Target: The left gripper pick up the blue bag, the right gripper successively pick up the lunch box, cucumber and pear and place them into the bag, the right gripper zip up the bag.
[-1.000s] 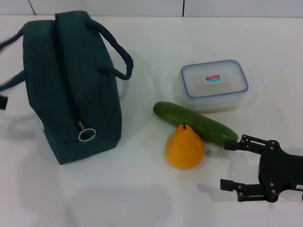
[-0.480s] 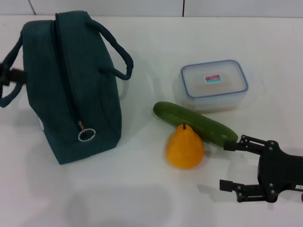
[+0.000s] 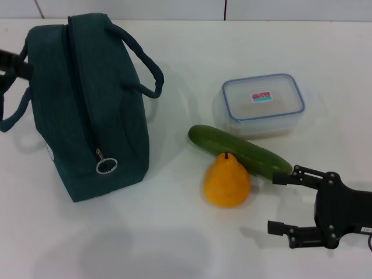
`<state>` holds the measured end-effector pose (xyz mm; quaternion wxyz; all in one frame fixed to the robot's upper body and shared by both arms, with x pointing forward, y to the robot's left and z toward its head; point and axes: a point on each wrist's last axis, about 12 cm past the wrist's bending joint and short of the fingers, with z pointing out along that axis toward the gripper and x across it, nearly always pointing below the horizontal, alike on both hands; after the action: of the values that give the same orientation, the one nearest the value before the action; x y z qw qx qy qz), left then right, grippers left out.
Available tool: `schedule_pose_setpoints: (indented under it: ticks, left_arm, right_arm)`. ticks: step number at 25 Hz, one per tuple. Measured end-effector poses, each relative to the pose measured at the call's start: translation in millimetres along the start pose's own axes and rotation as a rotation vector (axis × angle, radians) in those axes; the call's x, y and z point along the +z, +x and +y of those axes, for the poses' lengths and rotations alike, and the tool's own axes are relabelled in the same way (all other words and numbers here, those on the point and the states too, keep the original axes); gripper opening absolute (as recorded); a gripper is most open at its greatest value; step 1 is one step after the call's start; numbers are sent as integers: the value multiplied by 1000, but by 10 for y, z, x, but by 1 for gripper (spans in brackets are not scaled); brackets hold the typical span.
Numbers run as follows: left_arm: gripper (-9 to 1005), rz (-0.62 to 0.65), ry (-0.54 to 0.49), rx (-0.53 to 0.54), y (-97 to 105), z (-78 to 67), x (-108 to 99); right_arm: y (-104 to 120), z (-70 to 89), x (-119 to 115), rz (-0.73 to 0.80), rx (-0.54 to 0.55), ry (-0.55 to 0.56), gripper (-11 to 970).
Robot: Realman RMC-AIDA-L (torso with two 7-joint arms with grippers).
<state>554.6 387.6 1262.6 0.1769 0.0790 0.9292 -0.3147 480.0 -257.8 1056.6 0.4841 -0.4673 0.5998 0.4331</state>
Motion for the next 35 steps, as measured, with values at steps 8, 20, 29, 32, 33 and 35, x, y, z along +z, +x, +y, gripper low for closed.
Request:
schedule_pose_setpoints:
  ticks: [8,20,29,32,33,35]
  left_arm:
    - [839,-9,-119,-53,-133,20,95]
    - [820,-12,-101,-37,-217,-43,225]
    - [805,-10,-111,-48,-222,-32,235]
    - [800,-1,-120,-52,-233,-22,304]
    - [799,-1,-120,-52,-233,-22,304]
    - [796,-1,-110,-48,-241,-33,324]
  right_arm:
    - [-5,2,14,-2,-12,-6,857]
    - [-16,-5,16,-11,-14,-1,854]
    - [-15,-4,15,-11,-13,0,851]
    - [-14,-4,15,-11,-13,0,851]
    - [-14,-4,15,-11,-13,0,850]
    - [-14,-3,15,-12,-13,-1,850]
